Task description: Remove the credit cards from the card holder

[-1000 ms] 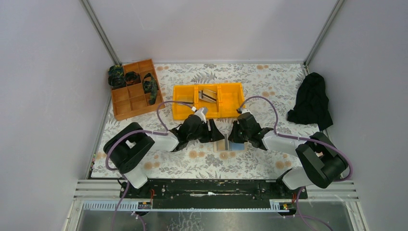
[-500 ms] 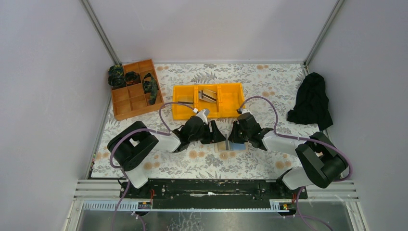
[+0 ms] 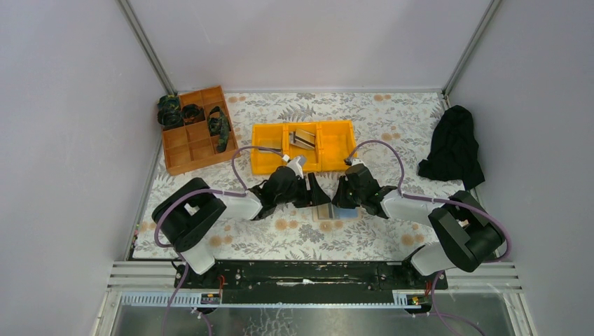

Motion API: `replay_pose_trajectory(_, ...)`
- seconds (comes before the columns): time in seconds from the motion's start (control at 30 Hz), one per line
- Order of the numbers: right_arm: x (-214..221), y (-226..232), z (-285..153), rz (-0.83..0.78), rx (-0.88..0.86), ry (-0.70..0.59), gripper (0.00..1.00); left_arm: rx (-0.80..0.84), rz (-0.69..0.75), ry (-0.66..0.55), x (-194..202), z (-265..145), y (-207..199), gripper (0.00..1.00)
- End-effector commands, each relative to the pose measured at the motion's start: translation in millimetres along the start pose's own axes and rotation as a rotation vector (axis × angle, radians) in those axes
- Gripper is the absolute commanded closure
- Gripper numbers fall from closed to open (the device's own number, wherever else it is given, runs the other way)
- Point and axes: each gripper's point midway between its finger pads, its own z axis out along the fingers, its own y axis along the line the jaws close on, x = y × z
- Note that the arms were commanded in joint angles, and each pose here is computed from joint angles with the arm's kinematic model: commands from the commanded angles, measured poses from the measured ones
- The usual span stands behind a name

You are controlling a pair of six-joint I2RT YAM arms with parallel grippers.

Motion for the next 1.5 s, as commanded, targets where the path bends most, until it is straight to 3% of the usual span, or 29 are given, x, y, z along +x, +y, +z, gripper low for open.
replay_pose_trajectory(0.0, 3, 3, 3, -0.004, -0.012, 0.008, 0.89, 0.06, 0.032, -0.006, -6, 1, -19, 0.29)
replay_pose_trajectory(0.5, 3, 2, 3, -0.001, -0.004, 0.007, 0.89, 0.103, 0.046, -0.001, -11, 0, -34, 0.29)
replay_pose_trajectory(0.77, -15, 6, -16, -0.015, -0.004, -0.066, 0.89, 0.138, 0.062, 0.002, -18, 7, -46, 0.29)
replay_pose_trajectory(1.03, -18, 12, -30, -0.022, -0.037, -0.086, 0.72, 0.143, 0.064, 0.007, -20, 14, -49, 0.29)
replay_pose_trajectory(1.47, -23, 33, -56, -0.043, -0.149, -0.115, 0.61, 0.139, 0.05, 0.027, -13, 22, -44, 0.29)
